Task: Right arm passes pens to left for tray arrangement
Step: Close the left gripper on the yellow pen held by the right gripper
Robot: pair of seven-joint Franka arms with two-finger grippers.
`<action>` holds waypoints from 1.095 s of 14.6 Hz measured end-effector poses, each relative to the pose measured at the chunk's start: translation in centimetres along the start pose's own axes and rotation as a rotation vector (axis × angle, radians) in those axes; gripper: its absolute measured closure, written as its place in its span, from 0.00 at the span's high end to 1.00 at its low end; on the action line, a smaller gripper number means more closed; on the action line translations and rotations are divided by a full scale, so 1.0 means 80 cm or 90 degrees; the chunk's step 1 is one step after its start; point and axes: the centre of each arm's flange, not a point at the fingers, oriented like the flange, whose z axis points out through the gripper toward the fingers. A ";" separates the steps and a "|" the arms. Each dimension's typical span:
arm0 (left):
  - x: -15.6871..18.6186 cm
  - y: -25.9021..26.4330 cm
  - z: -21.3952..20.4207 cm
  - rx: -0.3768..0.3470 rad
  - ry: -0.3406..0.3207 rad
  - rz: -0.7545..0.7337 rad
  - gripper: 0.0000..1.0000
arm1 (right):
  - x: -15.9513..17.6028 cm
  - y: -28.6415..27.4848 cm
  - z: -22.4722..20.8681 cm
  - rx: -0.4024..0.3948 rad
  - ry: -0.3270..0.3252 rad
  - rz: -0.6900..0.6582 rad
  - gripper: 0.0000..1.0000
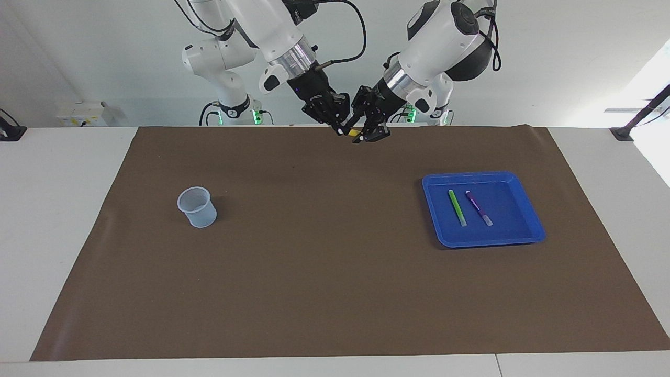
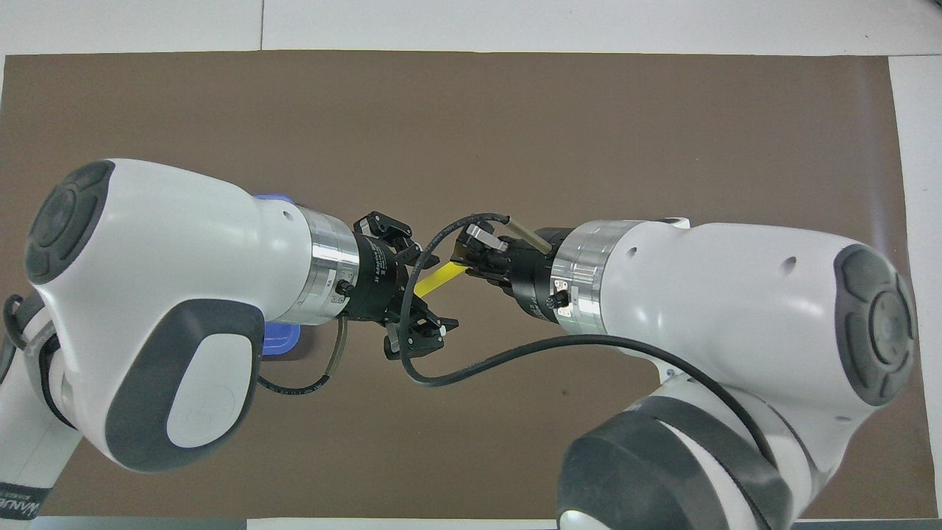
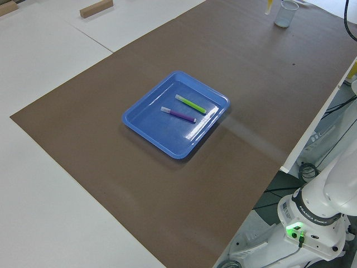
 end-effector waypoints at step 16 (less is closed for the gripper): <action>0.003 0.008 -0.009 -0.019 -0.012 -0.008 0.18 | 0.002 0.005 -0.005 0.002 0.004 0.000 0.72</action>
